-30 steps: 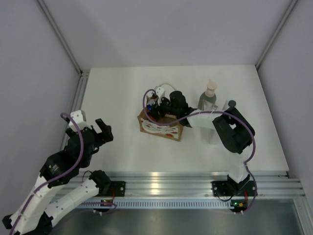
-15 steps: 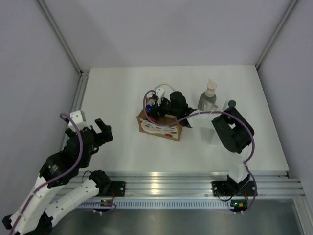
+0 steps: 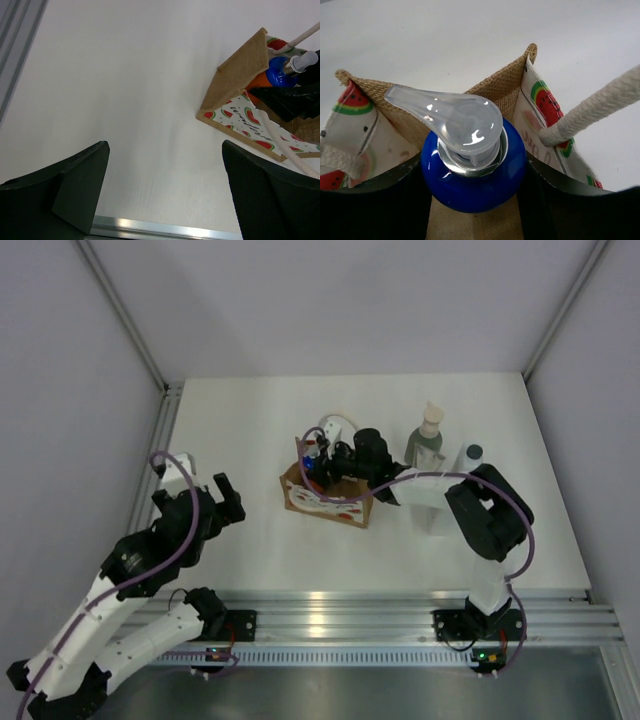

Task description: Take the personal care products out of the canvas bag

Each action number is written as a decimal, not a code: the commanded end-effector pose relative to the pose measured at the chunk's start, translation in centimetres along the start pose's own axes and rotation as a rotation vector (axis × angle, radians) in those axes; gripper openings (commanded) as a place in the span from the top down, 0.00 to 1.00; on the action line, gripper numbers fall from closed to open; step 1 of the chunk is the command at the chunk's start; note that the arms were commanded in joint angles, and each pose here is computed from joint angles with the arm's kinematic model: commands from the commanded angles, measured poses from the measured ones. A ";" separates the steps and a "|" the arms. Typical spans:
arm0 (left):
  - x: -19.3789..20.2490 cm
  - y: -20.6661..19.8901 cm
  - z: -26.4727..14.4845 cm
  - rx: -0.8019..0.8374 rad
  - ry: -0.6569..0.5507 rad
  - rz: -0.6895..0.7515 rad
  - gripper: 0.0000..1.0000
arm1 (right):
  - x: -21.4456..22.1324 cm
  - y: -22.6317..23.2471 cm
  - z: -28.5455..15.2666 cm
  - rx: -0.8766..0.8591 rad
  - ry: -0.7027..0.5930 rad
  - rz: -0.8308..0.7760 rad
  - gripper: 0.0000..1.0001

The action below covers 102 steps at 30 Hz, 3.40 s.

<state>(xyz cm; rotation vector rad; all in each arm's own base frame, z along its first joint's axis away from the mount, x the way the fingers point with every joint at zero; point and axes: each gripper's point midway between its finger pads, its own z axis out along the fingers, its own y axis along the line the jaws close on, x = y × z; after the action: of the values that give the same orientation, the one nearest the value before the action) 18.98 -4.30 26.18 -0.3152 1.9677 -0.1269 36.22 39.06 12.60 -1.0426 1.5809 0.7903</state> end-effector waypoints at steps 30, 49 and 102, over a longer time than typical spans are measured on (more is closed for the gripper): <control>-0.7 -9.4 5.4 0.138 0.007 -0.067 0.02 | -21.1 2.0 -13.4 0.145 -0.376 -0.139 1.00; -2.0 -7.8 2.2 0.198 0.017 0.076 0.02 | -16.3 2.1 -24.8 0.446 -0.265 0.032 1.00; 2.1 -4.6 3.3 0.113 0.096 0.238 0.02 | 0.8 7.7 -22.7 0.375 -0.106 0.134 0.13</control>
<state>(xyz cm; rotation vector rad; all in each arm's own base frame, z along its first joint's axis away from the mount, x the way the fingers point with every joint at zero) 21.71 -9.41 23.51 0.0317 2.0934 -0.1027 20.06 21.40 13.40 -0.6521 1.7117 0.5660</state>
